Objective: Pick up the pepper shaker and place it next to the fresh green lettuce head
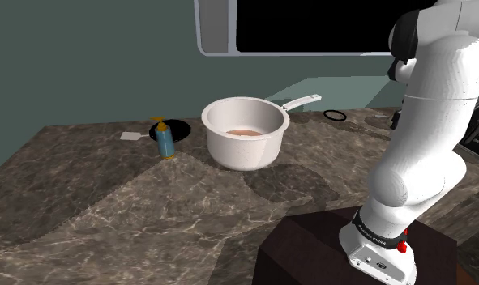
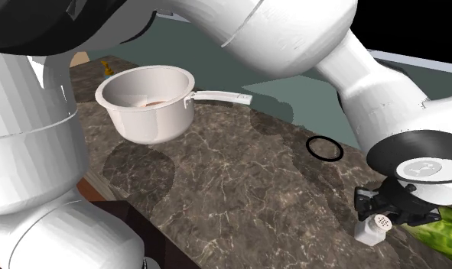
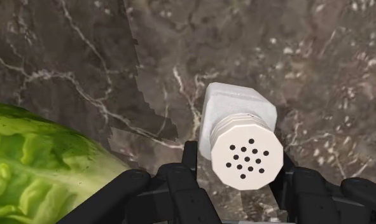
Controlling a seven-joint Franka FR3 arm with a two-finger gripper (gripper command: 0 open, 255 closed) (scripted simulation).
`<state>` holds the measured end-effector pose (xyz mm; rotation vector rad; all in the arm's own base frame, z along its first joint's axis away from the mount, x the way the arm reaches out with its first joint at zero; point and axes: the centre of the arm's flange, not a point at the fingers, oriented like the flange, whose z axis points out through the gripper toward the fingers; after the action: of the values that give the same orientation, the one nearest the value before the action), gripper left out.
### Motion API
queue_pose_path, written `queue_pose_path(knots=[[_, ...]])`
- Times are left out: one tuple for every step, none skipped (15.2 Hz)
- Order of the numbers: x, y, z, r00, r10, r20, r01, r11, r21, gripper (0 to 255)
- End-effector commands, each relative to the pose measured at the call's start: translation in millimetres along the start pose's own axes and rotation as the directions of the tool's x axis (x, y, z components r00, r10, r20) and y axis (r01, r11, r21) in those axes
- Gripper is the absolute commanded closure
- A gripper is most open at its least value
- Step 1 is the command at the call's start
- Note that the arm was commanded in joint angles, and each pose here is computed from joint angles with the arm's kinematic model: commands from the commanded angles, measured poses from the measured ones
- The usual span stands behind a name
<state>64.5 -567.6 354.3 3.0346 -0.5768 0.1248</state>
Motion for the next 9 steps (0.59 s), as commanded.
queue_pose_path(knots=[[0.1, 0.1, 1.4, 1.000, 0.000, 0.000, 0.000, 1.000, 0.000, 255], [0.1, 0.1, 1.4, 1.000, 0.000, 0.000, 0.000, 1.000, 0.000, 255], [0.1, 0.1, 1.4, 1.000, 0.000, 0.000, 0.000, 1.000, 0.000, 255], [0.1, 0.1, 1.4, 1.000, 0.000, 0.000, 0.000, 1.000, 0.000, 255], [0.1, 0.1, 1.4, 1.000, 0.000, 0.000, 0.000, 1.000, 0.000, 255], [0.1, 0.1, 1.4, 1.000, 0.000, 0.000, 0.000, 1.000, 0.000, 255], [0.1, 0.1, 1.4, 1.000, 0.000, 0.000, 0.000, 1.000, 0.000, 0], [0.1, 0.1, 1.4, 1.000, 0.000, 0.000, 0.000, 1.000, 0.000, 0], [0.1, 0.1, 1.4, 1.000, 0.000, 0.000, 0.000, 1.000, 0.000, 0]])
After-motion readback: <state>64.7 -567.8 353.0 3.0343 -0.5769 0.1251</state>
